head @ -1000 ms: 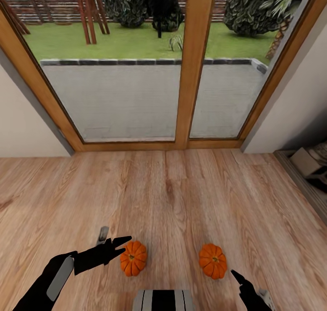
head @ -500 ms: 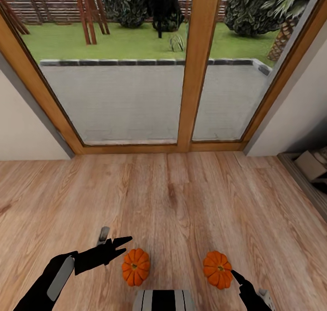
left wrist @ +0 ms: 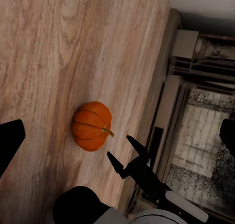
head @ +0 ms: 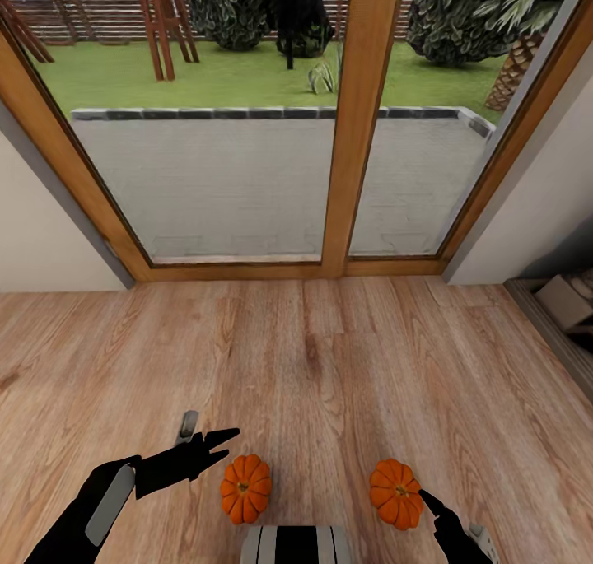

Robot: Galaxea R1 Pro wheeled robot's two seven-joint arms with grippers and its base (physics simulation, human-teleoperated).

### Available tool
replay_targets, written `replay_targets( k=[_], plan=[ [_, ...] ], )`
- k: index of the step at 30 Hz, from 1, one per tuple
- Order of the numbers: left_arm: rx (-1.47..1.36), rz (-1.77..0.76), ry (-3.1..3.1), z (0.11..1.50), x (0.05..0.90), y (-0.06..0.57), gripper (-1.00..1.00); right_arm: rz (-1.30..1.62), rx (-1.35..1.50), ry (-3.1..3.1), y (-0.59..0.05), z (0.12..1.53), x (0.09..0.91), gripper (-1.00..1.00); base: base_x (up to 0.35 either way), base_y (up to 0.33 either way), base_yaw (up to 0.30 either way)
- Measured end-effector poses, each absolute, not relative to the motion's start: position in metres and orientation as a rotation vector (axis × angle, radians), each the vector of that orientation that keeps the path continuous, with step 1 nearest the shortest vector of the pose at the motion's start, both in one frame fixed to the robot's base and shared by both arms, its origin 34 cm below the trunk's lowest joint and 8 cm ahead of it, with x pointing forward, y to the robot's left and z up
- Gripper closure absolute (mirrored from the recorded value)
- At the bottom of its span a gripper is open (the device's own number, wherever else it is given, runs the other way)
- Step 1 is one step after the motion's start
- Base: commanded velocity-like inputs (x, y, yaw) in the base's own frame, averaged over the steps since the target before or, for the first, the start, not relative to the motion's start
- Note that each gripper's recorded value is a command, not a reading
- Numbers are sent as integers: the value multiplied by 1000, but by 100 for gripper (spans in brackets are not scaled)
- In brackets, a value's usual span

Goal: Place each of the two pumpkins and all three candles from the living room inside a cabinet in the living room (use any cabinet), then make sure every cabinet is closed, and position the cauldron so it is next to a table in the living room.

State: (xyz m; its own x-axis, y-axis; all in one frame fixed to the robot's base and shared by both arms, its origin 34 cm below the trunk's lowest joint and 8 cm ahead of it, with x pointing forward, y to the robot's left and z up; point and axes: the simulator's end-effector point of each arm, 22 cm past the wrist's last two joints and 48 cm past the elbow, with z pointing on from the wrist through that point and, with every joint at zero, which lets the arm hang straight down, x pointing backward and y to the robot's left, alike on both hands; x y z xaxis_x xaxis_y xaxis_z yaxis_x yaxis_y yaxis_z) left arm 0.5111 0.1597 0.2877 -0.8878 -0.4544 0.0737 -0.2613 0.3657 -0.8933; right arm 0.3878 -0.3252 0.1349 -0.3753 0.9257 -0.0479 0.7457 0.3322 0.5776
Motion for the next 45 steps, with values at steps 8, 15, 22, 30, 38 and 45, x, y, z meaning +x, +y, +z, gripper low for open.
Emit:
replay_targets(
  k=[8,15,22,30,38,45],
  plan=[
    [-651,-1537,2433,288,512,162,-100,669,1478,2233,-326,135,388,-100,0,0,0],
    [-652,-1539,2430,289,513,163,-100,652,1480,2242,-327,133,386,-100,0,0,0],
    [-670,-1538,2446,279,508,164,-100,570,1504,2292,-335,121,372,-100,0,0,0],
    [-701,-1540,2469,265,501,164,-100,540,1509,2329,-335,110,361,-100,0,0,0],
    [-732,-1542,2492,250,493,163,-100,553,1483,2346,-331,105,362,-100,0,0,0],
    [-733,-1543,2491,250,493,162,-100,608,1440,2330,-327,110,374,-100,0,0,0]
  ],
)
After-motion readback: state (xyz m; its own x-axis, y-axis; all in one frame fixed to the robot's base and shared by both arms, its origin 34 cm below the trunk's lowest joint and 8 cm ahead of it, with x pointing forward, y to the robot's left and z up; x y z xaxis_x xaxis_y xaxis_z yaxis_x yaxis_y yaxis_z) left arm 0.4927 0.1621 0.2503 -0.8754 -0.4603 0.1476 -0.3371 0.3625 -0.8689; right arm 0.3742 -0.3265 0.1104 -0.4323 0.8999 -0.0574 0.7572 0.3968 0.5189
